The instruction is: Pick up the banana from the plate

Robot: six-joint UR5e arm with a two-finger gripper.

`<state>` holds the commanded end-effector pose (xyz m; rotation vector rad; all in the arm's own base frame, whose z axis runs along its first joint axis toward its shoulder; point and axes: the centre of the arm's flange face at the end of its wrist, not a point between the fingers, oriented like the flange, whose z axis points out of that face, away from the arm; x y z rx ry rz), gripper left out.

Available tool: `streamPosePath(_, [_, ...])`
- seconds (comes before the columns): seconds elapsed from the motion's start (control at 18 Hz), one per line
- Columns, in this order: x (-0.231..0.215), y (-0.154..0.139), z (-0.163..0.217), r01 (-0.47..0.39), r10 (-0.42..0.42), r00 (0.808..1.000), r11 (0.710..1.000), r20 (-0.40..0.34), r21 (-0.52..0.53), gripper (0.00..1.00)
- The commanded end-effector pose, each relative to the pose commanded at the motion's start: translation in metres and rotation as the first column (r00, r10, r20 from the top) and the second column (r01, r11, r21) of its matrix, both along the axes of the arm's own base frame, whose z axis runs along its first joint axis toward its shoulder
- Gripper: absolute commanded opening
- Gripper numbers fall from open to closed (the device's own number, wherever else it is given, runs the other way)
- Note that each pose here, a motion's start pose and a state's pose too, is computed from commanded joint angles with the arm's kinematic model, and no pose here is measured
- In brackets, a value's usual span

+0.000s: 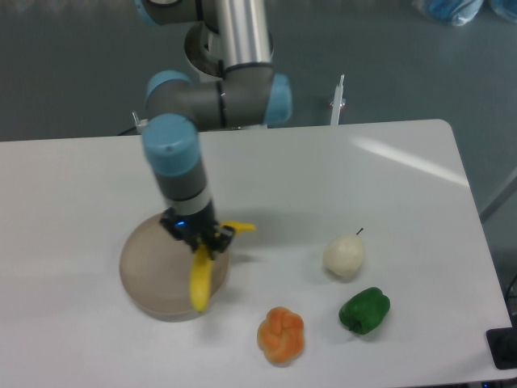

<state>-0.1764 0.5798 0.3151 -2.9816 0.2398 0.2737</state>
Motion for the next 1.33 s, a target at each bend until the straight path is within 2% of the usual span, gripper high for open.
streamPosePath(0.17, [-0.044, -0.017, 0.020, 0.046, -0.046, 0.998, 0.999, -0.035, 0.008, 0.32])
streamPosePath(0.56, [-0.099, -0.033, 0.049, 0.100, -0.100, 0.991, 0.995, -0.084, 0.001, 0.32])
streamPosePath(0.67, [-0.115, -0.041, 0.048, 0.089, -0.089, 0.992, 0.996, -0.085, -0.006, 0.32])
streamPosePath(1.33, [-0.134, -0.048, 0.052, 0.074, -0.074, 0.993, 0.997, -0.091, 0.001, 0.32])
